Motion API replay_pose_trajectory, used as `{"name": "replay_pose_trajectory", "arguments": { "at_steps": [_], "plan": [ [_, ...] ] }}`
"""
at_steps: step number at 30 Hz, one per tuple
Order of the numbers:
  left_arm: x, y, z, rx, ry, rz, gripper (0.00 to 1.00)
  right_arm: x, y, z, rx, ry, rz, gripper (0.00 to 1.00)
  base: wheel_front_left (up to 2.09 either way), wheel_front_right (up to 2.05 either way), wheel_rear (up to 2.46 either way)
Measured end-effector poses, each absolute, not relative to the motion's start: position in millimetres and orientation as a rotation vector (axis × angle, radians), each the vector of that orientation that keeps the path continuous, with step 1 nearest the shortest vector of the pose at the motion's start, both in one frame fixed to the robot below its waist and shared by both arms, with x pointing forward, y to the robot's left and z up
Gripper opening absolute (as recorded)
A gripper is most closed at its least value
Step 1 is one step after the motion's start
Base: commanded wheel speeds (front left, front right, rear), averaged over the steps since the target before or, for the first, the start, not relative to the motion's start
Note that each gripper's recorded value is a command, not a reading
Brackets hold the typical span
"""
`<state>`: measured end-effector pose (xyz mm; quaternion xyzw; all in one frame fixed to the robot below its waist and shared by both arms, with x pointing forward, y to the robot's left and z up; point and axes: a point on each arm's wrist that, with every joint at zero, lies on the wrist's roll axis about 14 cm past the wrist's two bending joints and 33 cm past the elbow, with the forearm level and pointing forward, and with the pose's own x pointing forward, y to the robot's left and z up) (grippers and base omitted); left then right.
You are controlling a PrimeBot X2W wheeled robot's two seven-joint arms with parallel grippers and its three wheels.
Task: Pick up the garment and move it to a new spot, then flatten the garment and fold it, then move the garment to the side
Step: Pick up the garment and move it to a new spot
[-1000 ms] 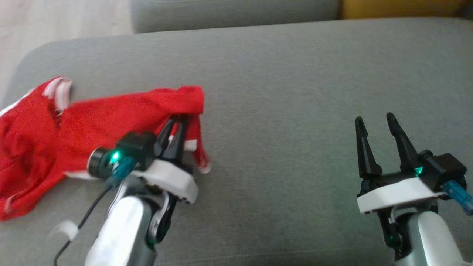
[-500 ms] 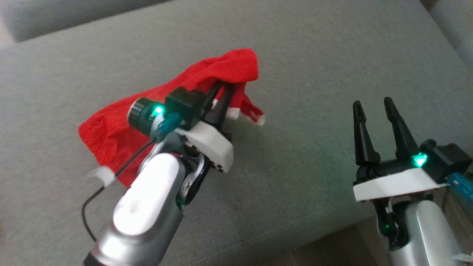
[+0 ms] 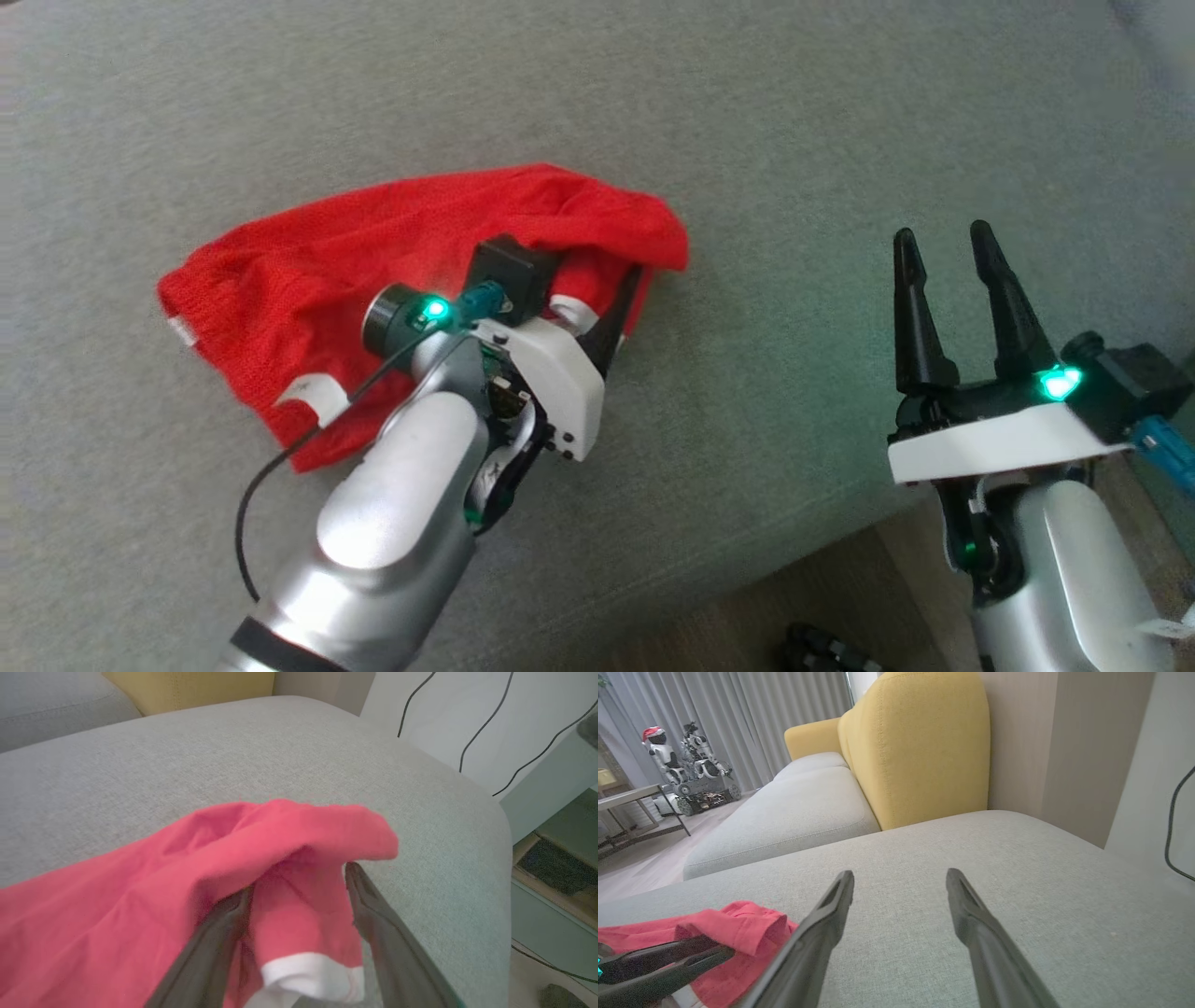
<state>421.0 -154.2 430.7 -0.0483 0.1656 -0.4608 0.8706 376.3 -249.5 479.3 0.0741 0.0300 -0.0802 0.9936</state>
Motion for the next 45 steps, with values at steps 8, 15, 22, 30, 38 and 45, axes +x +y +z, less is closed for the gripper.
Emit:
{"name": "replay_pose_trajectory", "arguments": {
  "at_steps": [8,15,22,30,38,45],
  "plan": [
    [427.6,-119.1,454.9,-0.116,0.244,-0.855,1.00,393.6,-222.4,484.7,0.155,0.038,-0.069,1.00,0.00,0.00,0.00],
    [447.0,-41.9,476.2,-0.145,0.130,-0.583,1.00,407.7,-196.6,493.0,0.154,0.024,0.013,1.00,0.00,0.00,0.00],
    [453.6,33.9,497.4,-0.155,0.027,-0.341,1.00,415.6,-177.7,502.5,0.146,0.008,0.072,1.00,0.00,0.00,0.00],
    [434.2,116.8,503.1,-0.131,-0.020,-0.102,1.00,411.0,-164.6,506.3,0.131,0.017,0.110,1.00,0.00,0.00,0.00],
    [408.5,148.7,508.2,-0.095,-0.041,-0.033,1.00,404.2,-157.0,517.3,0.118,0.000,0.133,1.00,0.00,0.00,0.00],
    [388.8,147.0,509.5,-0.065,-0.046,-0.063,1.00,383.1,-158.7,508.4,0.108,0.038,0.127,1.00,0.00,0.00,0.00]
  ]
}}
